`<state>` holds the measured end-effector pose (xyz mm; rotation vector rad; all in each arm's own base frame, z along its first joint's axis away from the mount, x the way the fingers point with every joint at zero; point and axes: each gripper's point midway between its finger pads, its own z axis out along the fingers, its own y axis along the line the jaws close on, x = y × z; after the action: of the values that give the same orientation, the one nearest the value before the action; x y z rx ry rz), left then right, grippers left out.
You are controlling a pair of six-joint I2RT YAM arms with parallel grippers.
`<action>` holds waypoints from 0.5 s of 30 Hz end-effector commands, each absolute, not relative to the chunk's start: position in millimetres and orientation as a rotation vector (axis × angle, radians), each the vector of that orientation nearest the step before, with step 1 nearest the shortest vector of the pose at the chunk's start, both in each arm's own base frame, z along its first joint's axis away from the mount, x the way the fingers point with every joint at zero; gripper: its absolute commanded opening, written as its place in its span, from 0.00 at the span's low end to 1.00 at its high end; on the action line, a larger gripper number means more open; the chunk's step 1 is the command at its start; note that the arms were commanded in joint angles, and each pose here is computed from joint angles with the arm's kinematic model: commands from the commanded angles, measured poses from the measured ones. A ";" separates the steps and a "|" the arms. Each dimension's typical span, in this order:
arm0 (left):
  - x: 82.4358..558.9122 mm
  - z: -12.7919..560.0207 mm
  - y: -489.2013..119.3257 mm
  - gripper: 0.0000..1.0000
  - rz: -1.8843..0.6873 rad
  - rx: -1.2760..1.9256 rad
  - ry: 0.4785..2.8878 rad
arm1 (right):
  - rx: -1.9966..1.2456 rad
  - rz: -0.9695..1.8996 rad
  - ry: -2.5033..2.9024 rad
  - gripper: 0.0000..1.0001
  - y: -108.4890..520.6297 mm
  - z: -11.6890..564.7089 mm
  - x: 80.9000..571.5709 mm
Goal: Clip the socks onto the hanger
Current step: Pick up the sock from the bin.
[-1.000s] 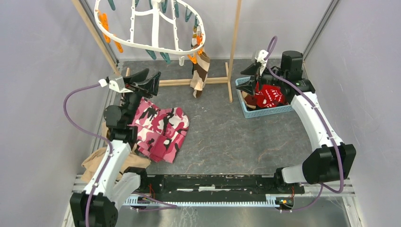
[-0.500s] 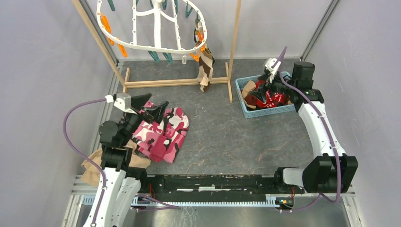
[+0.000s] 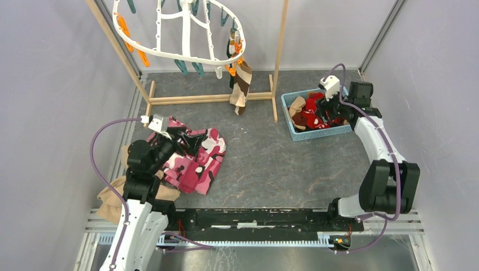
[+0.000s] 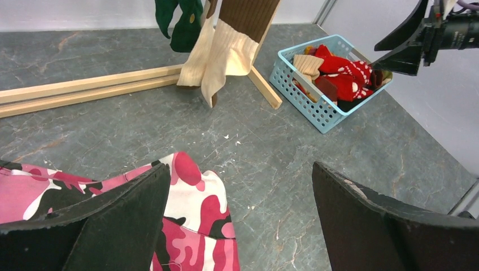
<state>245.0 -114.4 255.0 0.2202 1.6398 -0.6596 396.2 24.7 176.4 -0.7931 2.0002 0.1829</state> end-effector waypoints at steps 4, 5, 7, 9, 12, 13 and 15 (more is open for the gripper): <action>243.7 259.8 -116.0 1.00 -0.643 0.272 1.617 | -0.738 0.084 2.135 0.56 0.1 141.9 412.8; 243.9 260.2 -116.0 1.00 -0.642 0.273 1.616 | -0.736 0.077 2.144 0.53 -1.4 138.5 414.3; 244.4 259.1 -115.8 1.00 -0.643 0.270 1.621 | -0.735 0.083 2.156 0.44 -1.9 134.6 415.0; 244.5 259.3 -115.6 1.00 -0.642 0.270 1.620 | -0.742 0.098 2.142 0.35 1.2 138.3 414.4; 244.8 258.4 -115.3 1.00 -0.641 0.267 1.623 | -0.738 0.085 2.101 0.28 2.2 153.1 413.9; 244.7 258.8 -115.4 1.00 -0.641 0.268 1.623 | -0.735 0.075 2.087 0.25 1.6 159.5 413.6; 244.7 259.0 -115.4 1.00 -0.641 0.267 1.621 | -0.720 0.055 2.050 0.18 0.1 173.7 413.1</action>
<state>245.5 -114.4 253.3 0.2192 1.6469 -0.6605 403.1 5.0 122.7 -0.7483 2.1776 0.1341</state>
